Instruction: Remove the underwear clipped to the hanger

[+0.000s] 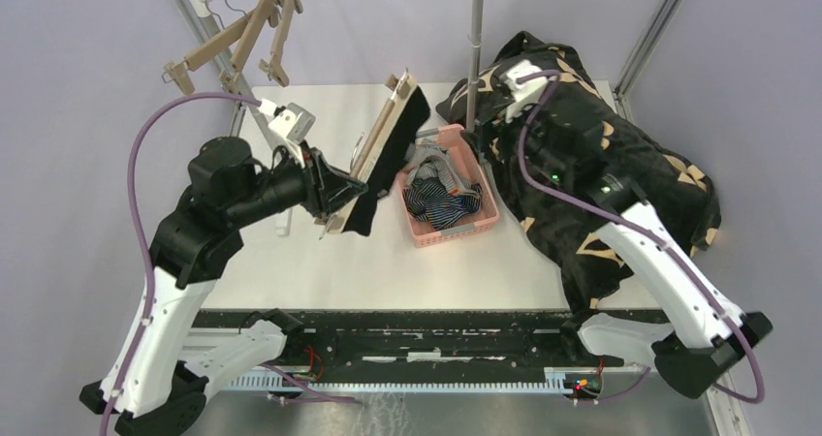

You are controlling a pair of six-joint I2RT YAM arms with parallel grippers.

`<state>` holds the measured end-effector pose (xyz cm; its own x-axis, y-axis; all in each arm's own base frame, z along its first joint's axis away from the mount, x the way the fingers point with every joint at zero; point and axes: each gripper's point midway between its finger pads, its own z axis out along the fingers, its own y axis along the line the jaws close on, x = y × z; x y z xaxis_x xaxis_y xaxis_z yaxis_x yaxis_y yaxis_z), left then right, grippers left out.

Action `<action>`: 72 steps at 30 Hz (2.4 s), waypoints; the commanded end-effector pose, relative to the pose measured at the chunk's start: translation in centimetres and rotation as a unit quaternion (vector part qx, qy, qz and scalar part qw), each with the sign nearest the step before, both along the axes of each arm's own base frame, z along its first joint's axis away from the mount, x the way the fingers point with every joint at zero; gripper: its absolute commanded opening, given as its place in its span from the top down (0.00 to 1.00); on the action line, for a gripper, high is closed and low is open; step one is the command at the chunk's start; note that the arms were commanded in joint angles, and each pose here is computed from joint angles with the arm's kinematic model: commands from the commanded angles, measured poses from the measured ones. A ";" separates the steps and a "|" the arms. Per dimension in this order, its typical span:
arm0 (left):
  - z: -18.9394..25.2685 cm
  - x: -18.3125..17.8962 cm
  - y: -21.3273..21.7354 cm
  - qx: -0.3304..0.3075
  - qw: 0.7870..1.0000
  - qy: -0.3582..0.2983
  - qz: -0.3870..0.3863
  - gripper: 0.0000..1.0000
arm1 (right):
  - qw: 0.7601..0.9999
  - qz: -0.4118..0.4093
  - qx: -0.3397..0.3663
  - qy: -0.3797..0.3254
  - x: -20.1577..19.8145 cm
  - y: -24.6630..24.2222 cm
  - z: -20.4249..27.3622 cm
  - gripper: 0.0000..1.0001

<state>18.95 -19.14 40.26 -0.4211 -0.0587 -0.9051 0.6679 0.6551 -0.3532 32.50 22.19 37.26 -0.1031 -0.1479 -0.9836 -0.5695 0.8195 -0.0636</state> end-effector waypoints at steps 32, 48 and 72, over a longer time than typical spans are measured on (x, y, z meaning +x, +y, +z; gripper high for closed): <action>-1.2 -12.4 -4.3 -0.137 0.910 0.017 -0.391 0.97 | 0.859 0.479 0.105 -0.151 -18.0 2.6 14.2 0.20; -1.2 -10.9 -5.0 -0.135 0.913 0.002 -0.385 0.97 | 0.861 0.478 0.144 -0.099 -15.4 4.1 13.4 0.19; -1.8 -7.1 -7.0 -0.130 0.916 -0.021 -0.379 0.97 | 0.874 0.459 0.137 -0.083 -13.6 4.6 11.3 1.00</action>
<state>11.43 -25.88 36.83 -0.4819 0.0583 -0.8743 0.8702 -0.0846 -0.4854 18.36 26.81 48.45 0.0432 0.1439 -0.9887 -0.9988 -0.0150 -0.0459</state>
